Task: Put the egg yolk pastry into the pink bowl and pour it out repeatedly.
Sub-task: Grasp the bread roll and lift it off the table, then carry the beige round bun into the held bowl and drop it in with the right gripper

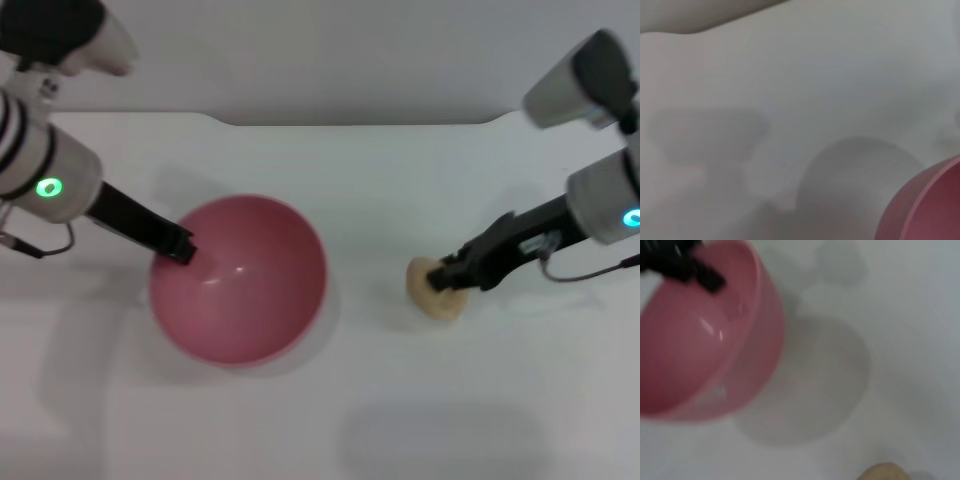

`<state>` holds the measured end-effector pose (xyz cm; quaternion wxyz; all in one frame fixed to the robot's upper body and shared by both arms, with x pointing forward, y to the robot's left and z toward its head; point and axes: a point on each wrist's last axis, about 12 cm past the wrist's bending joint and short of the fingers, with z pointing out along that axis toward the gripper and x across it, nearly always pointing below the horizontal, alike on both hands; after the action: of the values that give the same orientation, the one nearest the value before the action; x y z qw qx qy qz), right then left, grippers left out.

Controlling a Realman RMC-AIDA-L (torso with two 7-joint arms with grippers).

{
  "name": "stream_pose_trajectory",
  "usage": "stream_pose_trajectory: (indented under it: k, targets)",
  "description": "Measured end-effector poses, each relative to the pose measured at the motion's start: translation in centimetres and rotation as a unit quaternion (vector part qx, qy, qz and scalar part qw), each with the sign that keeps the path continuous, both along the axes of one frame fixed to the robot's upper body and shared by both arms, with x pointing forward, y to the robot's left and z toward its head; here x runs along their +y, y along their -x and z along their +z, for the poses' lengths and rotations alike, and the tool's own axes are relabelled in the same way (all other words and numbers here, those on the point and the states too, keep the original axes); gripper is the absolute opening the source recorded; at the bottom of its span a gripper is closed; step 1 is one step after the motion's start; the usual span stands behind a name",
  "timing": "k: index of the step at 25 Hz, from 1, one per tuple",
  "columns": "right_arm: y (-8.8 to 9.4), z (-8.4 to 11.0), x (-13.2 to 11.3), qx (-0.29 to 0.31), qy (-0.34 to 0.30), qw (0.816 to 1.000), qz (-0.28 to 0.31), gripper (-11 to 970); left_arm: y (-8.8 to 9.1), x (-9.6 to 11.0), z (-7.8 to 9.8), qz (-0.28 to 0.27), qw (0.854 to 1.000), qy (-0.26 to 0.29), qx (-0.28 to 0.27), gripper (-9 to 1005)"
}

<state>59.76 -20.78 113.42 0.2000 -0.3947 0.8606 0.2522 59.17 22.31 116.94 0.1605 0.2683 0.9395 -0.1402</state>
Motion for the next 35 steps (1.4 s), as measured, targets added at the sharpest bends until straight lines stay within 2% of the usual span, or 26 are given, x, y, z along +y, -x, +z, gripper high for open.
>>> stream_pose_trajectory:
  k: [6,7,8,13,15,17,22,28,33,35]
  targets:
    - [0.2,2.5,-1.2,-0.024,-0.03,0.999,-0.003,184,-0.8,-2.3,-0.6,-0.03,0.999,-0.009,0.01,-2]
    - [0.4,4.0,-1.1,-0.043,-0.055,0.997,0.018,170,-0.8,-2.8,-0.7,-0.037,0.999,-0.013,0.01,-2]
    - [0.4,4.0,-1.1,-0.043,-0.055,0.997,0.018,157,-0.9,-3.1,-0.7,-0.043,0.999,-0.016,0.01,-2]
    - [1.2,7.6,0.4,-0.109,-0.127,0.98,0.108,113,-1.2,-5.2,-0.8,-0.068,0.997,-0.021,0.007,-1]
    - [1.4,8.4,1.4,-0.123,-0.133,0.974,0.137,91,-1.1,-6.0,-0.6,-0.081,0.997,-0.016,0.006,-1]
    - [1.5,8.3,2.4,-0.121,-0.119,0.972,0.161,63,-1.1,-6.8,-0.5,-0.091,0.996,-0.007,0.004,-1]
    - [1.7,6.8,4.3,-0.093,-0.068,0.972,0.205,36,-1.0,-8.0,-0.2,-0.11,0.994,0.0,-0.003,-1]
    - [1.8,6.1,4.7,-0.083,-0.067,0.974,0.202,97,-1.1,-8.6,0.0,-0.119,0.993,-0.003,-0.007,-2]
    - [1.8,6.0,4.3,-0.077,-0.072,0.977,0.187,277,-1.2,-8.4,-0.1,-0.115,0.993,-0.006,-0.013,-2]
    - [1.6,6.0,3.7,-0.071,-0.076,0.982,0.16,318,-1.3,-8.2,-0.2,-0.112,0.994,-0.006,-0.018,-2]
